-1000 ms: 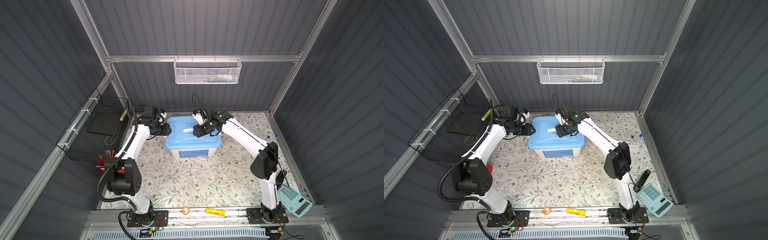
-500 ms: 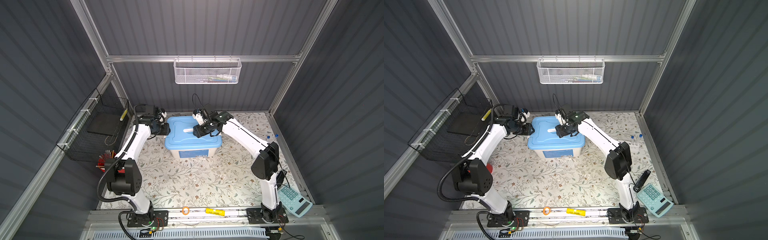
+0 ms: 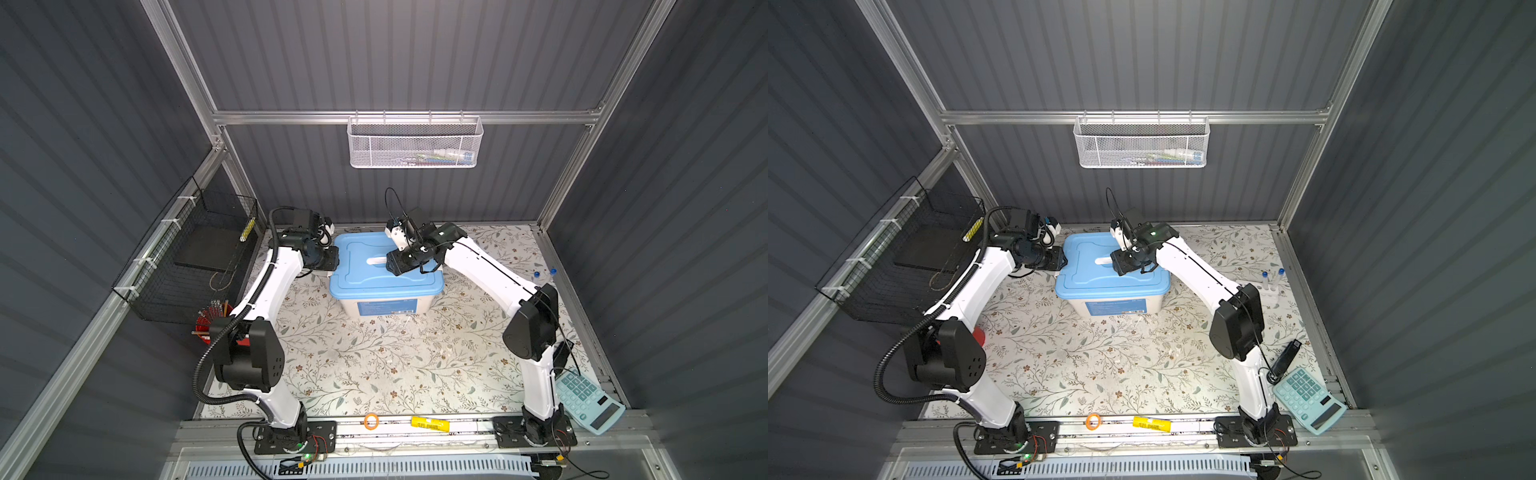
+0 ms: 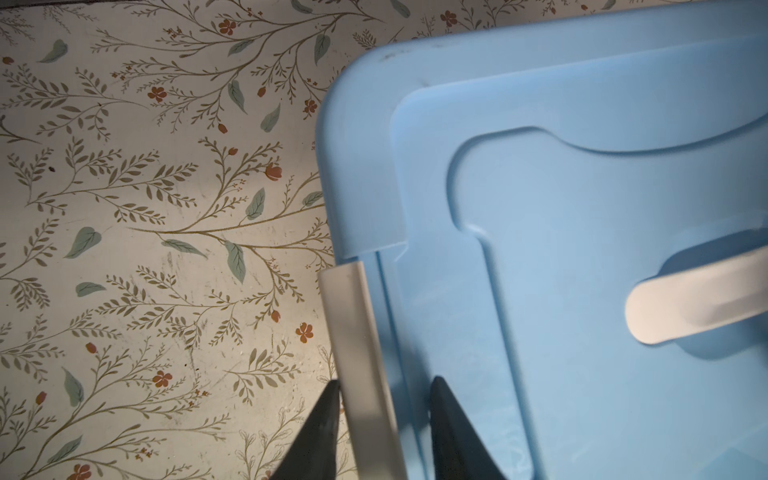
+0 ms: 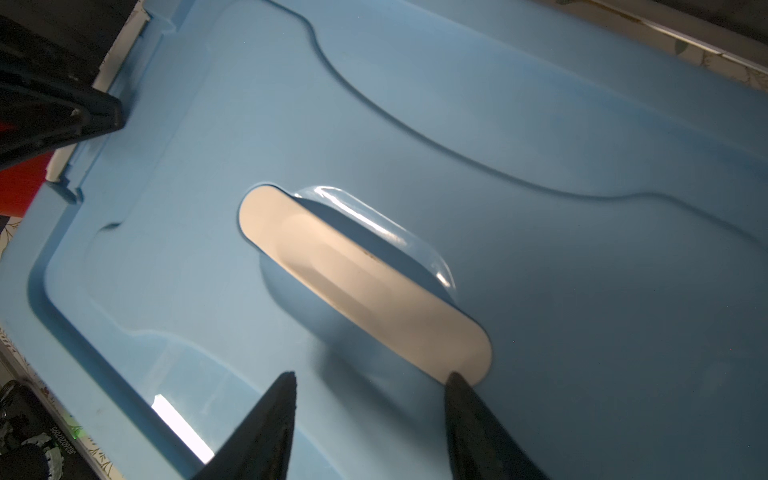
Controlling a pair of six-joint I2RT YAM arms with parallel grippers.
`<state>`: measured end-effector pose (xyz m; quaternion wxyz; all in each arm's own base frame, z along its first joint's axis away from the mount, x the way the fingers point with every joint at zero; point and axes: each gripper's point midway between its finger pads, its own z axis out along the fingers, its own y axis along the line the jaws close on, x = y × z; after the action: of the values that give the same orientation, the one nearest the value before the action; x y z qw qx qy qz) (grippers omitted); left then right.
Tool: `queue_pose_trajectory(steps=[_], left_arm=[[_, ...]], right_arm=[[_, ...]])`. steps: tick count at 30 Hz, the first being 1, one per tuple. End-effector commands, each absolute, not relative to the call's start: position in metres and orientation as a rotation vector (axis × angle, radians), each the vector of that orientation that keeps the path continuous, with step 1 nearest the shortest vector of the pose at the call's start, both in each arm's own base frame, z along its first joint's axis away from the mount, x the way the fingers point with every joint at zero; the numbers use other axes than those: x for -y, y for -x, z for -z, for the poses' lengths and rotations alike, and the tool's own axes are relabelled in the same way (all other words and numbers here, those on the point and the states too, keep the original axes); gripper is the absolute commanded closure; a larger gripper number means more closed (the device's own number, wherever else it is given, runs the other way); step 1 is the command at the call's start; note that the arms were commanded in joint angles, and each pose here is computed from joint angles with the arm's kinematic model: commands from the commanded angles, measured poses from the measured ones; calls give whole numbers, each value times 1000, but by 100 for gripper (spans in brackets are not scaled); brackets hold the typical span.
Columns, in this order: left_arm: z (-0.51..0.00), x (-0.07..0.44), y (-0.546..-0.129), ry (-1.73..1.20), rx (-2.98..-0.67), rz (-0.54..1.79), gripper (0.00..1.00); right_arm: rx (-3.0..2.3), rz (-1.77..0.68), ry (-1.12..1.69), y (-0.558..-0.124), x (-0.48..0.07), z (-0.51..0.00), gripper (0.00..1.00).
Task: Organize the chemistry lab equipment
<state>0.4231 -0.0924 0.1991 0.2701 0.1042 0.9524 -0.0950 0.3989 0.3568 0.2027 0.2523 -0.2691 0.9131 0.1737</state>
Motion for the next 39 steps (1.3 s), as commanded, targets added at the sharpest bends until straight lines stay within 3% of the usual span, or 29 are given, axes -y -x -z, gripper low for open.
queue_pose_trajectory(steps=[1,24,39], left_arm=[[-190,93,-418,-310,-2622,229,64],[-193,108,-420,-343,-2626,195,73],[-192,121,-420,-352,-2629,211,67]], right_arm=[[-2530,-487,742,-387,-354,-196,42],[-2527,-489,748,-387,-354,-196,42],[-2520,-494,752,-385,-353,-197,42]])
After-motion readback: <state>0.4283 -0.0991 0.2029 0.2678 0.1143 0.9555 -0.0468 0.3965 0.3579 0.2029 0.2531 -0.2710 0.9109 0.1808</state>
